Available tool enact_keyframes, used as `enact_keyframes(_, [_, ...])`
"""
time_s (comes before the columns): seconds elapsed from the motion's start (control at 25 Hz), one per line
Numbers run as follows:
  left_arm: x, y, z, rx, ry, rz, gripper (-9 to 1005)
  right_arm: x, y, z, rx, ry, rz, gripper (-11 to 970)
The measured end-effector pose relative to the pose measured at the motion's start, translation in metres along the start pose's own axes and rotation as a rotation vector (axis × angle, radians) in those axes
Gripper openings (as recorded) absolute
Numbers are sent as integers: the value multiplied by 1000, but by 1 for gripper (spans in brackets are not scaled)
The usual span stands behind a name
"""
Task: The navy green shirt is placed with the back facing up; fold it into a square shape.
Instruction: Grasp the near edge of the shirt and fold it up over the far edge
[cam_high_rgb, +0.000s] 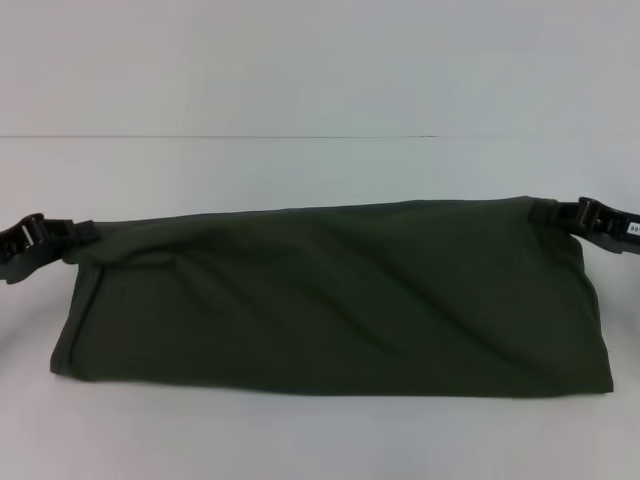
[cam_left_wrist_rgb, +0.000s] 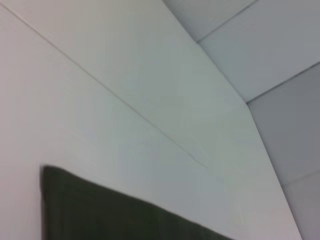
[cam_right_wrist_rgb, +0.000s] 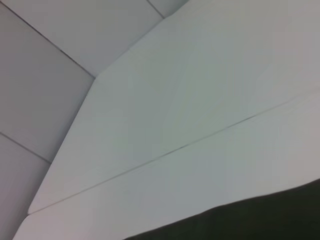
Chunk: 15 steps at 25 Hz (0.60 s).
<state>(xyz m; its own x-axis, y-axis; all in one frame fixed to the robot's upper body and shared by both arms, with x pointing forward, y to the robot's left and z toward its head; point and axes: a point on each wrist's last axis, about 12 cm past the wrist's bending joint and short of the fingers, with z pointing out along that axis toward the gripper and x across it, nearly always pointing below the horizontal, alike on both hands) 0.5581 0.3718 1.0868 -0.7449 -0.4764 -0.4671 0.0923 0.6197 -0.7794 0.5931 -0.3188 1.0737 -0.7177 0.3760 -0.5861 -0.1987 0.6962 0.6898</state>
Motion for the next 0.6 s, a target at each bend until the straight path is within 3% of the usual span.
enact_keyframes(0.6, [6,4,31,-93,-149,45,70,-3,12,40,118,-82,-89,97])
